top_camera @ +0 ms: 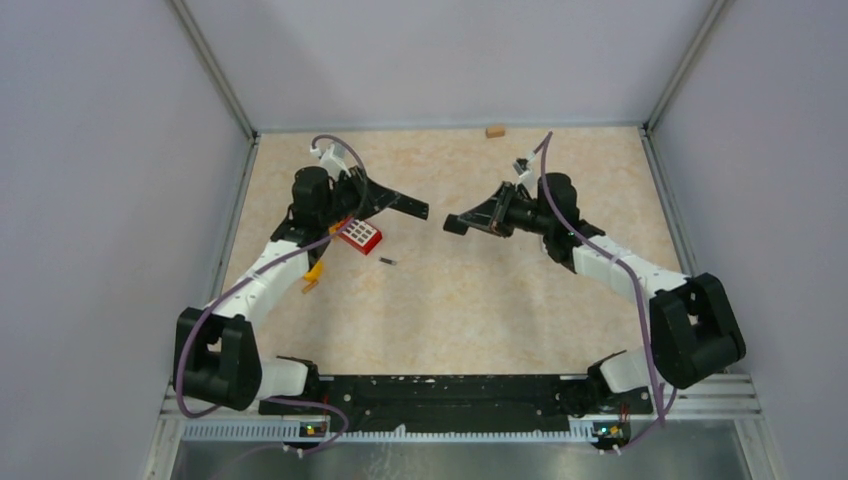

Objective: Load the batteries into the remote control

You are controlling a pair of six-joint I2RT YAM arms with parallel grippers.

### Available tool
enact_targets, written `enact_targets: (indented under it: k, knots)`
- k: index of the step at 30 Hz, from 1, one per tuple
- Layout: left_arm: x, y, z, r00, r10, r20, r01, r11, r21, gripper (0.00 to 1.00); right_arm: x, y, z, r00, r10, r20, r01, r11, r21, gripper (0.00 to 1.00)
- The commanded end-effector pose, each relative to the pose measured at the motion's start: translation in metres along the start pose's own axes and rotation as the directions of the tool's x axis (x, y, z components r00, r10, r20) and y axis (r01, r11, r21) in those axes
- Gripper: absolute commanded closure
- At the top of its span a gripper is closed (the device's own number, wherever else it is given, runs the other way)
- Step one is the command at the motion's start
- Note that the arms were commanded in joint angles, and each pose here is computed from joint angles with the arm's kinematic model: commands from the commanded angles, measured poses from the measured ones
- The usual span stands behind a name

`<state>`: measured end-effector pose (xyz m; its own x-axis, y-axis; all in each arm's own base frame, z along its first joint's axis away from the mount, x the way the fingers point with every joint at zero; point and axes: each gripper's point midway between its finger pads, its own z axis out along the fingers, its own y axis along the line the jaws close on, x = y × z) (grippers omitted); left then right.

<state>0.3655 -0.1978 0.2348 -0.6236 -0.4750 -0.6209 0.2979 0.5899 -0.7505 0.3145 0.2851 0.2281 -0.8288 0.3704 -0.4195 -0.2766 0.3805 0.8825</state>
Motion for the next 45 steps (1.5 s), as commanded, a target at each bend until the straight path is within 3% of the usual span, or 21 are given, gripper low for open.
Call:
enact_targets:
  k: [1,12,19,24,28,34,39,42,45]
  knots:
    - [-0.025,0.011,-0.012,0.991,0.085,0.1,-0.072,0.99,-0.122,1.0,0.023,-0.059,0.004,1.0,0.028,0.003,-0.028,0.99,0.14,1.0]
    - [-0.038,0.0,-0.03,0.984,0.132,0.119,-0.116,0.985,-0.127,1.0,0.063,-0.139,0.01,0.996,0.076,-0.05,-0.057,0.953,0.296,0.99]
    - [-0.025,-0.042,-0.038,0.974,0.225,0.04,-0.227,0.971,0.081,1.0,0.07,-0.165,-0.015,0.997,0.063,-0.041,-0.037,0.887,0.461,0.67]
    - [-0.017,-0.069,-0.056,0.94,0.341,0.021,-0.338,0.92,0.196,1.0,0.043,-0.141,-0.025,0.997,-0.075,-0.029,0.08,0.878,0.472,0.43]
    - [-0.021,-0.083,-0.075,0.9,0.434,0.043,-0.434,0.88,0.196,1.0,0.02,-0.106,-0.022,0.979,-0.202,-0.009,0.189,0.895,0.404,0.38]
    - [-0.051,-0.08,-0.087,0.882,0.456,0.118,-0.463,0.886,0.035,1.0,0.025,-0.058,0.02,0.912,-0.401,-0.085,0.409,0.882,0.234,0.4]
    - [-0.098,-0.042,-0.108,0.864,0.429,0.263,-0.343,0.884,-0.316,1.0,0.056,-0.036,0.081,0.84,-0.514,-0.177,0.536,0.835,0.121,0.67]
    - [-0.116,-0.015,-0.134,0.826,0.441,0.352,-0.234,0.836,-0.497,1.0,0.073,-0.031,0.116,0.8,-0.561,-0.212,0.585,0.808,0.069,0.68]
    - [-0.12,0.003,-0.153,0.798,0.457,0.392,-0.164,0.792,-0.589,1.0,0.092,-0.043,0.147,0.745,-0.615,-0.26,0.647,0.76,0.058,0.62]
